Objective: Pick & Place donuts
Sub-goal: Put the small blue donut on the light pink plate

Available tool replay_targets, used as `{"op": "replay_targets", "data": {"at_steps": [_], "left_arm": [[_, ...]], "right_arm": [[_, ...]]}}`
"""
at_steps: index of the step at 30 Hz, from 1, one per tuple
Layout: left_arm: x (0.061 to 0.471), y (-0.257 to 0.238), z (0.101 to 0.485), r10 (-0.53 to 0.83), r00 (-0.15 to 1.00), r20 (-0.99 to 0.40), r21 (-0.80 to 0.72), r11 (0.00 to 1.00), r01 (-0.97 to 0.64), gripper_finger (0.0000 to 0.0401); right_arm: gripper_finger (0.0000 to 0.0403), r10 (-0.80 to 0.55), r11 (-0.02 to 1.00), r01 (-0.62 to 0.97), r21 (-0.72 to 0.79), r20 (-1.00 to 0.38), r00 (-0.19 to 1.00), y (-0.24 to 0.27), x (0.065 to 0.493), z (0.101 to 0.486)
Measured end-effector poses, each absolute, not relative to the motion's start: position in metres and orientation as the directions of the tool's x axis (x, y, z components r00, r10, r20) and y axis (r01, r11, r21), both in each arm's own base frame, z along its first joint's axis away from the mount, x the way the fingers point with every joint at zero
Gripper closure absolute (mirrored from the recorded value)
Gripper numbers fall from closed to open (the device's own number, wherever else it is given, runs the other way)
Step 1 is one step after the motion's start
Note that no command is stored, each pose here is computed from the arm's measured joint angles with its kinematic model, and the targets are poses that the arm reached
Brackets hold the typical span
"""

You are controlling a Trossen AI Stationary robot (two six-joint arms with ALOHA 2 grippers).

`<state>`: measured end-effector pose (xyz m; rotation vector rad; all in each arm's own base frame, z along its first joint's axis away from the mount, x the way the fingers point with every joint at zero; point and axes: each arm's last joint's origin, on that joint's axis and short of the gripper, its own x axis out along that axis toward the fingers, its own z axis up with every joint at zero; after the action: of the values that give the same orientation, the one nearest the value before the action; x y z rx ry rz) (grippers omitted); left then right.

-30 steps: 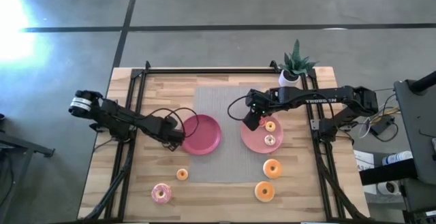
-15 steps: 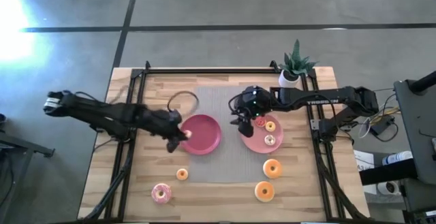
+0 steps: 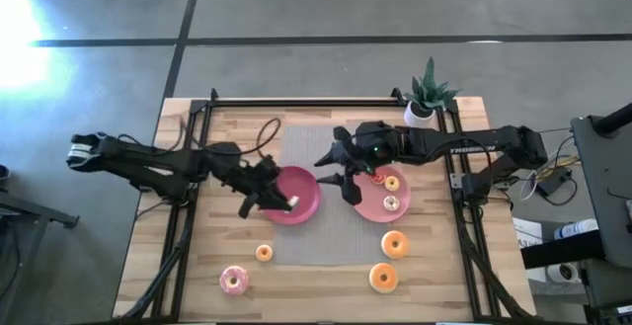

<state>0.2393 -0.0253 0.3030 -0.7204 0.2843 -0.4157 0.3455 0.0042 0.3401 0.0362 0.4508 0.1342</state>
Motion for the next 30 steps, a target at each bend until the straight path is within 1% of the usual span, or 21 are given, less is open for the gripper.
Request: {"op": "replay_targets", "data": {"at_steps": [4, 7, 13, 16, 24, 30], "left_arm": [[0.260, -0.017, 0.296, -0.523, 0.844, -0.114, -0.739, 0.613, 0.280, 0.0401], [0.267, -0.014, 0.297, -0.555, 0.824, -0.112, -0.747, 0.594, 0.298, 0.0401], [0.272, -0.008, 0.300, -0.559, 0.823, -0.102, -0.732, 0.603, 0.319, 0.0401], [0.277, -0.002, 0.301, -0.561, 0.821, -0.101, -0.734, 0.599, 0.320, 0.0401], [0.290, 0.011, 0.296, -0.582, 0.805, -0.116, -0.750, 0.583, 0.313, 0.0401], [0.300, 0.015, 0.298, -0.595, 0.795, -0.117, -0.740, 0.586, 0.330, 0.0401]], "right_arm": [[0.0209, 0.152, 0.959, -0.247, -0.140, -0.482, 0.863, 0.020, 0.350, 0.343], [0.0209, 0.103, 0.948, -0.241, -0.210, -0.513, 0.852, 0.028, 0.351, 0.347], [0.0209, 0.108, 0.952, -0.236, -0.196, -0.505, 0.856, 0.032, 0.350, 0.355], [0.0209, 0.139, 0.943, -0.273, -0.192, -0.517, 0.845, 0.035, 0.351, 0.351], [0.0209, 0.146, 0.935, -0.290, -0.205, -0.521, 0.841, 0.037, 0.352, 0.350], [0.0209, 0.163, 0.938, -0.299, -0.179, -0.532, 0.831, 0.037, 0.351, 0.347]]}}
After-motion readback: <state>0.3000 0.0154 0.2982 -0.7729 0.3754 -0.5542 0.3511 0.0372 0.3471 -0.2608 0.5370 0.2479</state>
